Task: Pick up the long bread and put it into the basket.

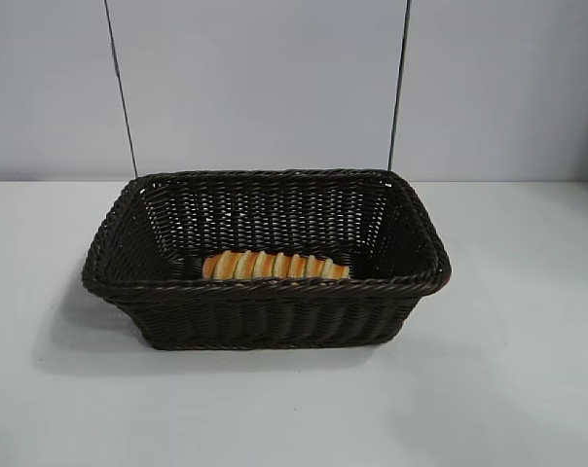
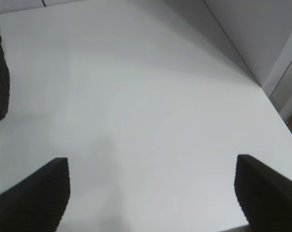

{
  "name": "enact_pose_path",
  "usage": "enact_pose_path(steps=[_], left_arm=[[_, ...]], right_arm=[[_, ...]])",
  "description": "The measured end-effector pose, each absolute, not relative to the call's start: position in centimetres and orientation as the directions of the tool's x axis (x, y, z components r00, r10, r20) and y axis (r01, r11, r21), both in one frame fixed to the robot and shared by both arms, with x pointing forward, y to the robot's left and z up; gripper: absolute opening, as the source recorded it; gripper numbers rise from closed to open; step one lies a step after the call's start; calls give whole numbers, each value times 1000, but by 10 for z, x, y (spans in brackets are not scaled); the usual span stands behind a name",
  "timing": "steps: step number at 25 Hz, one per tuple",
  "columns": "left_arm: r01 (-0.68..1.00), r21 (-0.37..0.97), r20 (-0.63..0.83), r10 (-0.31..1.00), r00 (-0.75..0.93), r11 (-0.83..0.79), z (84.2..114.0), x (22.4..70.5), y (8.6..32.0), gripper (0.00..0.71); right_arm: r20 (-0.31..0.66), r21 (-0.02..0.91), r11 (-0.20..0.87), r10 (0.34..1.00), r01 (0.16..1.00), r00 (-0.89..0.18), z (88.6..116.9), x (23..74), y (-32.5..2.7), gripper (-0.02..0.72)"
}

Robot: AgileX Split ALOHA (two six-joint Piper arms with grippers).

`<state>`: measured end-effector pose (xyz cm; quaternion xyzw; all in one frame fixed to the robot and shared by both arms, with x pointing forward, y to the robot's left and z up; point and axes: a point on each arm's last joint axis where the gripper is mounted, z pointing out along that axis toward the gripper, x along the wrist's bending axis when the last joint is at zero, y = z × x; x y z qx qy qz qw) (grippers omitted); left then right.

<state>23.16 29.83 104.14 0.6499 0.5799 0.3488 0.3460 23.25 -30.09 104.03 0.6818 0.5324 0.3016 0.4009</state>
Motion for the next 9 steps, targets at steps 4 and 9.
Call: enact_pose_path(steps=[4,9], left_arm=[[512,854,52,995,84,-88,1041,232,298,695],[512,854,52,995,84,-88,1041,232,298,695]], right_arm=[[-16,869,-111,968,482,251,1040,233,-301,662],[-16,871,-110,968,478,251,1041,233,-301,661]])
